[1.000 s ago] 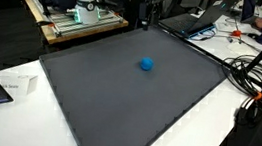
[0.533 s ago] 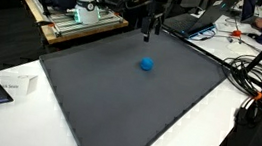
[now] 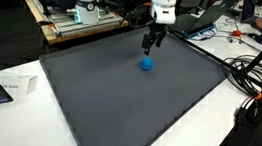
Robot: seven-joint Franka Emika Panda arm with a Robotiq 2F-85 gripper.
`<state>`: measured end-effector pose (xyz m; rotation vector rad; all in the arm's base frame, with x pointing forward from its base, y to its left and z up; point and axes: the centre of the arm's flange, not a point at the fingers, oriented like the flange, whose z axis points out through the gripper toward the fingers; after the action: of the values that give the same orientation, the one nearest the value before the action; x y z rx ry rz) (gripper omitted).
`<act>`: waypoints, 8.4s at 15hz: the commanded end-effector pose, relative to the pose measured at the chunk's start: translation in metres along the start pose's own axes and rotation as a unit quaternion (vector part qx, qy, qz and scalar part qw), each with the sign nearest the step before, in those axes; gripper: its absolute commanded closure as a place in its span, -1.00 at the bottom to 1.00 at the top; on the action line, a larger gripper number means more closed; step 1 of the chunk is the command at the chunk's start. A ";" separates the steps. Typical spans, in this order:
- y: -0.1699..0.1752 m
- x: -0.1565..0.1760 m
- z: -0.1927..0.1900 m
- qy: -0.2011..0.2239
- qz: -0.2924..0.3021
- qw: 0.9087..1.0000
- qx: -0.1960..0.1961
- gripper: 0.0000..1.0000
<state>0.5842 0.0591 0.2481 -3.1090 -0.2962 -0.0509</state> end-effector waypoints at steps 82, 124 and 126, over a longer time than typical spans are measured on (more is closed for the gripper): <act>-0.007 0.029 -0.034 -0.094 0.133 0.986 -0.046 -1.00; 0.018 0.144 0.003 -0.276 0.619 0.725 -0.121 -1.00; 0.018 0.144 0.003 -0.275 0.620 0.725 -0.121 -1.00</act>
<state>0.7292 0.0690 0.2500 -2.6955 1.8808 0.8783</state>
